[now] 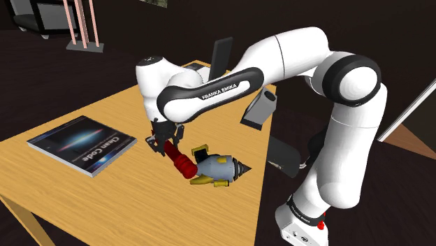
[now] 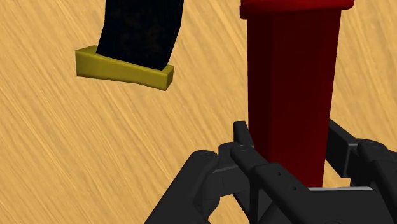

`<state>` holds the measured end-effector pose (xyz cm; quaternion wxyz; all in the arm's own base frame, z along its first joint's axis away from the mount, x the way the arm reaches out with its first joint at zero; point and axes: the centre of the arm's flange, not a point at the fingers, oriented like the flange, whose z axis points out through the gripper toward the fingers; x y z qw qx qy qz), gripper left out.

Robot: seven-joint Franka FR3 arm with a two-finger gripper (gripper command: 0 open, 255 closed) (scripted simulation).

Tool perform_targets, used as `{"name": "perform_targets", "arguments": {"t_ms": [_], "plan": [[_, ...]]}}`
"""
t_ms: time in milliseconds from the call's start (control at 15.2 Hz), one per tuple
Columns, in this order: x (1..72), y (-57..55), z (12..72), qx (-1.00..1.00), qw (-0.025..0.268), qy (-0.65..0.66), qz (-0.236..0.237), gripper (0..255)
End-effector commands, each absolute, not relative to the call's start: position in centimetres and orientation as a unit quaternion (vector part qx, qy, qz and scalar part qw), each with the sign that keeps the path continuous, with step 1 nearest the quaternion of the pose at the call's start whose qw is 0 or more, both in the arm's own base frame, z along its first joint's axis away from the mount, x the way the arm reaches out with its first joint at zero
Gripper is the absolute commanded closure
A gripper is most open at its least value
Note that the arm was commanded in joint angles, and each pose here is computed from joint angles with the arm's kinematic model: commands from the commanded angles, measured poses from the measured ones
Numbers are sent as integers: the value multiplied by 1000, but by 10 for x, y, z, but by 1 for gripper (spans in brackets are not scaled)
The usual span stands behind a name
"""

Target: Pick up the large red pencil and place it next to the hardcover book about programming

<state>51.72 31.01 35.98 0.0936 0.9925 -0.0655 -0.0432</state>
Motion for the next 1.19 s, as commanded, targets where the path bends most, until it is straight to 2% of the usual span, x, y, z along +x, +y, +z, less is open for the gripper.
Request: {"name": "perform_targets", "arguments": {"t_ms": [0, 726, 792, 1122], "plan": [[518, 310, 349, 993, 94, -65, -43, 255], [518, 310, 334, 993, 94, -65, -43, 255], [518, 311, 334, 993, 94, -65, -43, 0], [518, 310, 334, 993, 94, -65, -43, 0]]}}
